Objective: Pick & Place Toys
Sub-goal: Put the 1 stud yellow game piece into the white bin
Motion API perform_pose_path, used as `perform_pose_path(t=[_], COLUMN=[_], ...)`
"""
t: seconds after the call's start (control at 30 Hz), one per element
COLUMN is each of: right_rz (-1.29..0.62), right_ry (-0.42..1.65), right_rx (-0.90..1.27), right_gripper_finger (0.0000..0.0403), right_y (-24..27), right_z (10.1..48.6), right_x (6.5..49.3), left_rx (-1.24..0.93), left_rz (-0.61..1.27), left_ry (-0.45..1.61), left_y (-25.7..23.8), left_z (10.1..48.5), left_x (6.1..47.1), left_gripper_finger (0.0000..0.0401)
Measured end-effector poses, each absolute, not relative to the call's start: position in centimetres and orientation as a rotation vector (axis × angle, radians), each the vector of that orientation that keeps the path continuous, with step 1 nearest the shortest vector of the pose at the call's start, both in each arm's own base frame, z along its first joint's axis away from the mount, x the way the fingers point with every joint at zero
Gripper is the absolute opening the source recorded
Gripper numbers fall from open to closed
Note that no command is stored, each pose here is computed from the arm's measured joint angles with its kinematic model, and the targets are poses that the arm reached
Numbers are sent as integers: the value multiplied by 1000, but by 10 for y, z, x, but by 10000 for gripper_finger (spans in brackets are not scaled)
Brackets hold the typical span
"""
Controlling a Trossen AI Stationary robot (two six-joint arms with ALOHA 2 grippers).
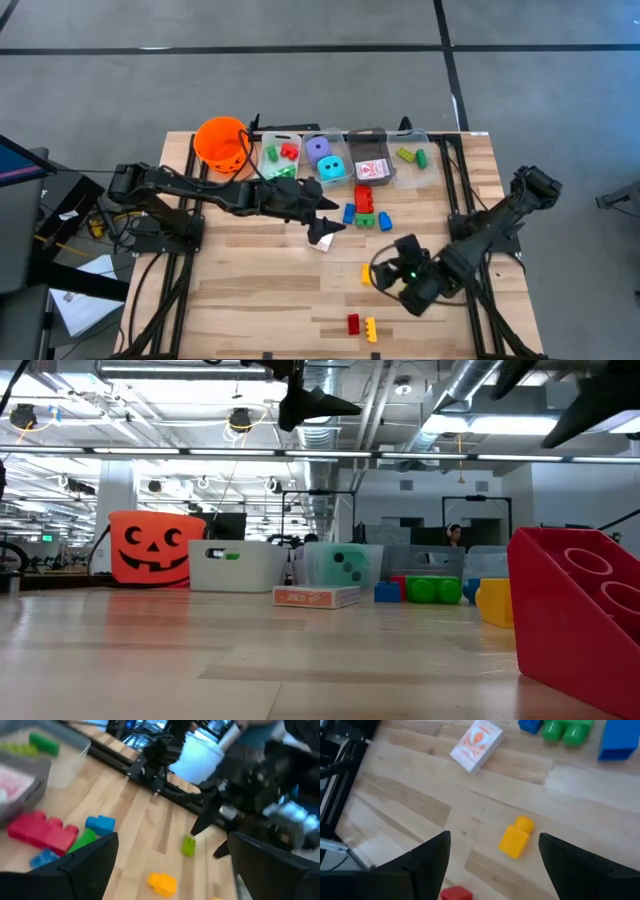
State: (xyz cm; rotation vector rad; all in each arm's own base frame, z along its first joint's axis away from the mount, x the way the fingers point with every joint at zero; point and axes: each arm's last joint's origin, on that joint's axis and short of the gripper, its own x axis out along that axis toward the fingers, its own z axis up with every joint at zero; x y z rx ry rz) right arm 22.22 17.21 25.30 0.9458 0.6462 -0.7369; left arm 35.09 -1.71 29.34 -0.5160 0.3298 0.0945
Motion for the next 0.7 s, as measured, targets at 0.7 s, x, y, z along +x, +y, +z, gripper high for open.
perform_pose_path(t=[0.7], right_rz=[-831], right_ry=[895], right_rx=[1117], right_gripper_finger=[295], right_y=[170], right_z=[215], right_x=[253], left_rx=[-695], left_rz=[134], left_ry=[380], left_y=[-31], left_z=[288], left_x=[348], left_gripper_finger=[361])
